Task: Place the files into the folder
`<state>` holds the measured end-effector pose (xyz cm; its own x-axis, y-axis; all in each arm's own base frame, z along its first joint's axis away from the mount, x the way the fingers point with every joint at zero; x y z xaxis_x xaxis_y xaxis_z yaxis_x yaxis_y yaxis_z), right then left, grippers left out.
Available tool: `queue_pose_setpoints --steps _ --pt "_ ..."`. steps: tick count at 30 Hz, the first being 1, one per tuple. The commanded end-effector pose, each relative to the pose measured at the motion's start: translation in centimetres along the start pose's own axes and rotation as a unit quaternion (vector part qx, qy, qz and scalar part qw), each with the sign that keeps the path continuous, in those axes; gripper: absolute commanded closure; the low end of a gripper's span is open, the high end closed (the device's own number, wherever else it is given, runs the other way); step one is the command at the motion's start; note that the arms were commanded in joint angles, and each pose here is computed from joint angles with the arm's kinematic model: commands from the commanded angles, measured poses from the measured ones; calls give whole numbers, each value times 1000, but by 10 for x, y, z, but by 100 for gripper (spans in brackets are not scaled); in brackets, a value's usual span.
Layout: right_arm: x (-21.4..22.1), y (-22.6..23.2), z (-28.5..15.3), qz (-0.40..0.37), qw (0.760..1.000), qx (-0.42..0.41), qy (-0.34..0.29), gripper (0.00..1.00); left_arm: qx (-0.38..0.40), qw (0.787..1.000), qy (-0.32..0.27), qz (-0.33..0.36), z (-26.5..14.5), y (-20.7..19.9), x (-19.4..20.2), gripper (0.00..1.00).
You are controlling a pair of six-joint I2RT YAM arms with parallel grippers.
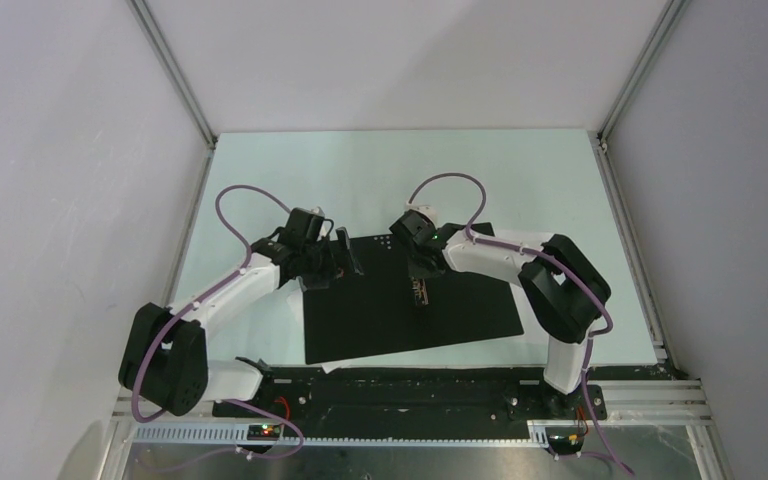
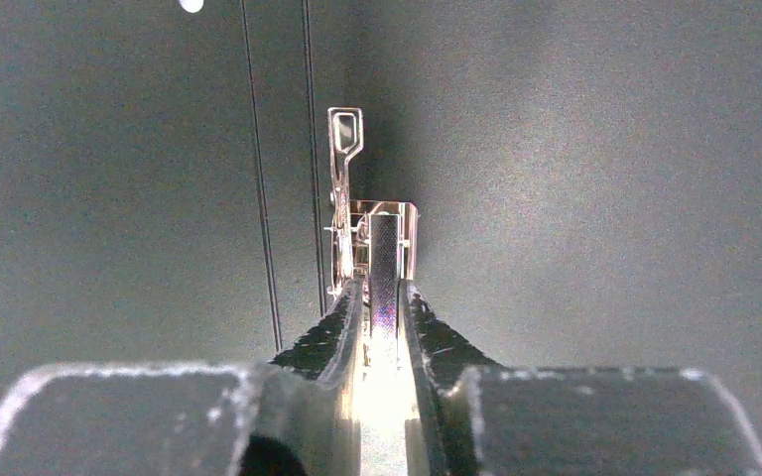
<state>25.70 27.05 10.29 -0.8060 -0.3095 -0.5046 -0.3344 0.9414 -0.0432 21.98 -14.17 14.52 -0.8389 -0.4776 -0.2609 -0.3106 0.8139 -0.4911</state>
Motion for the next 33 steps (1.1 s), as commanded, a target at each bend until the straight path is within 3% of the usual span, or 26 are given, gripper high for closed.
queue_pose_setpoints --steps 1,7,19,33 --pt "-16 6 -2 7 1000 -14 -19 87 15 1000 -11 17 -7 -8 -4 2" --pt "-33 5 -21 15 999 -17 -29 100 16 1000 -7 20 -6 -8 -4 2" --pt "-87 -15 -33 106 989 -86 -50 100 28 999 -16 36 -17 -18 -11 2" --pt "-170 -51 28 124 986 -90 -71 100 30 998 -27 50 -29 -21 -18 2"
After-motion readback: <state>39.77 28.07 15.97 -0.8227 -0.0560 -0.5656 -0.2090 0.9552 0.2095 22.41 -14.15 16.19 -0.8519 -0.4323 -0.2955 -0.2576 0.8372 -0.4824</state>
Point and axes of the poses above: each gripper's point midway between its finger pads, its own z axis out along the fingers, its own y axis along the line the jaws close on, x = y × z, the point moved 8 cm from there along -z, back along the fingers, and after that the axes turned 12 degrees about -z, right-handed, at the moved point
